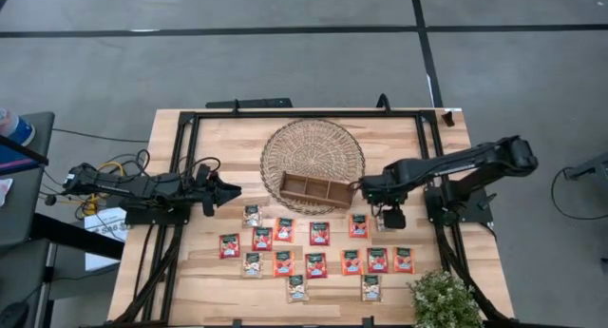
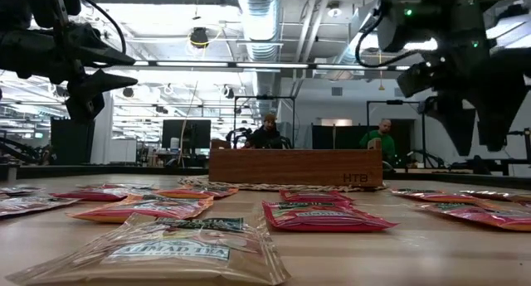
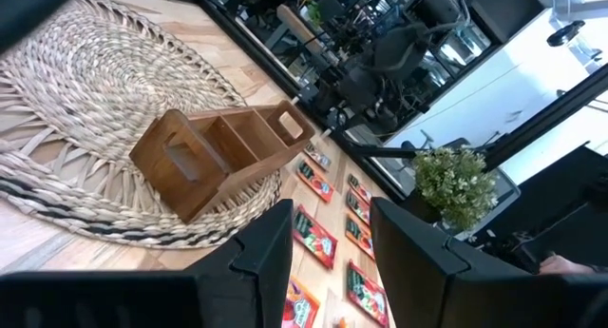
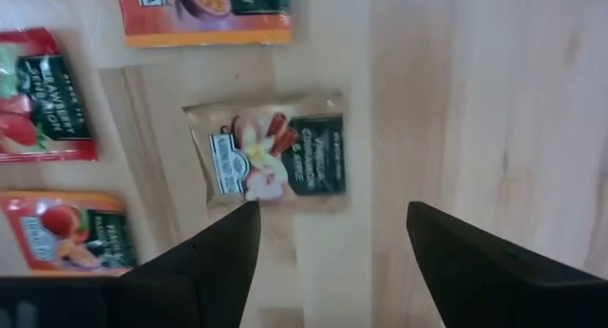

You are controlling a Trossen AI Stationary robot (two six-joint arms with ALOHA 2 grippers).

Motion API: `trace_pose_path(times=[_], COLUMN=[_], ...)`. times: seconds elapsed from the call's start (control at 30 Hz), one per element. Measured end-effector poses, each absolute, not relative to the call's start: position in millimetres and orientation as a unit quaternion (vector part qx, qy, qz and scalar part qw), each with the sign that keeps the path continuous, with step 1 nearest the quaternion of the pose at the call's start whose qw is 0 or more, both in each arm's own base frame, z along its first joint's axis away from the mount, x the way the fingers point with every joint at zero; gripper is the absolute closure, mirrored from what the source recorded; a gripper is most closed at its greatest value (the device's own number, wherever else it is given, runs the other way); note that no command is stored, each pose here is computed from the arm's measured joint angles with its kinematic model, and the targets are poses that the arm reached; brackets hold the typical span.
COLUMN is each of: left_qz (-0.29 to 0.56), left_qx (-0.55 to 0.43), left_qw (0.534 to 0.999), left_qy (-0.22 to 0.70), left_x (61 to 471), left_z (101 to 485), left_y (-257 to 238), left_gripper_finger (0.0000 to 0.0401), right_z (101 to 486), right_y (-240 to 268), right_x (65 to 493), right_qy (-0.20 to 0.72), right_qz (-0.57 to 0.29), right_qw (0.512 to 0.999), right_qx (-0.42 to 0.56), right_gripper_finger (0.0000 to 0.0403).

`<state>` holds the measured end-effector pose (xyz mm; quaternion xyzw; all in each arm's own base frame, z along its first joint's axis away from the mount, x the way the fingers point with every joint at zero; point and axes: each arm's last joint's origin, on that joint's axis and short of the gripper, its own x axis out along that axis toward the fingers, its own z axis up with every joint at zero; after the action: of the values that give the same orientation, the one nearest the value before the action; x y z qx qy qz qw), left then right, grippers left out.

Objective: Pick & Place Tea
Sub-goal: Put the brown tea bag into the right section of the wooden organizer

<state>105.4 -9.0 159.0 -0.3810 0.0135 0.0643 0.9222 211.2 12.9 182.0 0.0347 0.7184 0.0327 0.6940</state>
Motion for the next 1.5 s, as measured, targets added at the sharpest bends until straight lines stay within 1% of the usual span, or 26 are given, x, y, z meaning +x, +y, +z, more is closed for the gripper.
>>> trace_pose_path(times=[0.23, 0.4, 0.7, 1.0, 1.17, 1.23, 1.33, 1.4, 1.5], left_qz=[0.065, 0.065, 0.065, 0.052, 0.04, 0.039, 0.038, 0.038, 0.037], left_qx=[-0.383, -0.384, -0.383, -0.384, -0.391, -0.399, -0.406, -0.407, -0.407], left_qw=[0.921, 0.921, 0.921, 0.921, 0.919, 0.916, 0.913, 0.912, 0.912], left_qy=[0.014, 0.015, 0.016, 0.02, 0.025, 0.025, 0.025, 0.025, 0.025], left_x=[105, 105, 105, 105, 106, 105, 106, 105, 106], left_z=[159, 159, 158, 159, 159, 159, 159, 159, 159], left_y=[-9, -9, -9, -10, -11, -11, -11, -11, -11], left_gripper_finger=[0.0268, 0.0268, 0.0268, 0.0268, 0.0268, 0.0268, 0.0268, 0.0268, 0.0268], right_z=[162, 145, 142, 123, 122, 125, 130, 133, 132], right_y=[14, 15, 15, 15, 17, 17, 16, 16, 16], right_x=[220, 212, 213, 218, 218, 217, 218, 220, 220], right_qy=[0.727, 0.731, 0.72, 0.758, 0.757, 0.748, 0.726, 0.716, 0.716], right_qz=[0.029, 0.03, 0.029, 0.025, 0.026, 0.021, 0.015, 0.014, 0.015], right_qw=[0.686, 0.682, 0.694, 0.651, 0.653, 0.663, 0.688, 0.698, 0.697], right_qx=[0.007, 0.004, 0.003, 0.0, 0.0, 0.0, 0.0, 0.001, 0.003], right_gripper_finger=[0.0143, 0.0143, 0.0143, 0.0143, 0.0144, 0.0152, 0.0178, 0.0204, 0.025])
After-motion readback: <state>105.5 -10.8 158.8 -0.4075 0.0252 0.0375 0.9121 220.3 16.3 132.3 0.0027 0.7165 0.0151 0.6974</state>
